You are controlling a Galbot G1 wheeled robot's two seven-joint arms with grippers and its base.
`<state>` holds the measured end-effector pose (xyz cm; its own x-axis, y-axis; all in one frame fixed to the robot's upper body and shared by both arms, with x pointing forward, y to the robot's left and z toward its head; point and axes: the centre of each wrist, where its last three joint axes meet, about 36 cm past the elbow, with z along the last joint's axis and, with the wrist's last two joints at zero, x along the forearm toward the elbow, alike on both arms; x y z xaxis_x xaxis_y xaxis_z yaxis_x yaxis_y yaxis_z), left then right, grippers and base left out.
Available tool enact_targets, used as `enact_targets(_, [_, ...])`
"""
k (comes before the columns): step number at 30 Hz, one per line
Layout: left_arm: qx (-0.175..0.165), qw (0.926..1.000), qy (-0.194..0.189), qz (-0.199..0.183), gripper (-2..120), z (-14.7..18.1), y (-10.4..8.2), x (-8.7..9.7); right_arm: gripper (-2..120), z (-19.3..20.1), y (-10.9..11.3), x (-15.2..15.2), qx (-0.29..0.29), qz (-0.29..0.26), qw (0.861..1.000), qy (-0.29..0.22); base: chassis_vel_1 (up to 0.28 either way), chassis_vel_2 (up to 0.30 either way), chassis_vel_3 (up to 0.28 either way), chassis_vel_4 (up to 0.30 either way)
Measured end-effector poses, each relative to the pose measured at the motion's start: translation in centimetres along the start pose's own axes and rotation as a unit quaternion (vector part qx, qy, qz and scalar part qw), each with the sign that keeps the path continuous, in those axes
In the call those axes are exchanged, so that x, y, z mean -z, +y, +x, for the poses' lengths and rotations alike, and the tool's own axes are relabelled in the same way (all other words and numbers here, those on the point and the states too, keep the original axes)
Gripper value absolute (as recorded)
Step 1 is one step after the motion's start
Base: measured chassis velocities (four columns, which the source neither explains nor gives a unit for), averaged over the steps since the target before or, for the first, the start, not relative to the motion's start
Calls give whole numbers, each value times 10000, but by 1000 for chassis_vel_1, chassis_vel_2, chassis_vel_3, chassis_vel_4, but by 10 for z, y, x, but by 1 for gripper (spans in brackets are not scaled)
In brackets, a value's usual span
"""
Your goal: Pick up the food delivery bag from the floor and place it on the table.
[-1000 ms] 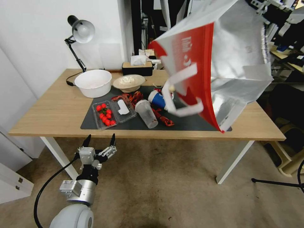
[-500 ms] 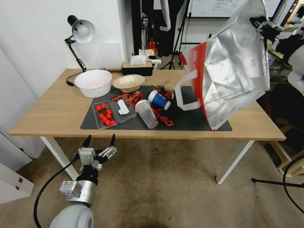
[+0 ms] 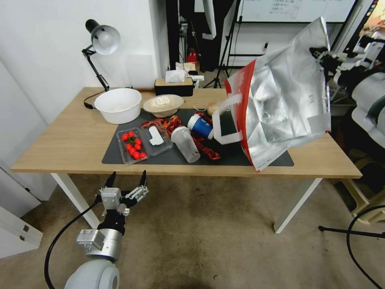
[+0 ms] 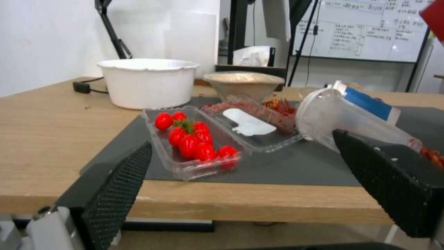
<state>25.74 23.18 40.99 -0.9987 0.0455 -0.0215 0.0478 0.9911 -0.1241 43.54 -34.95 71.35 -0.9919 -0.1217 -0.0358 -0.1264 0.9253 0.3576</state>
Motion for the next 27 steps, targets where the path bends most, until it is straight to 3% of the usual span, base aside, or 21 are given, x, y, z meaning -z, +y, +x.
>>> enact_targets(27, [-17,10000,1,10,98,0,-1,-3,0,-13,-33,-39,-518,176,9980,329,0,0,0,0])
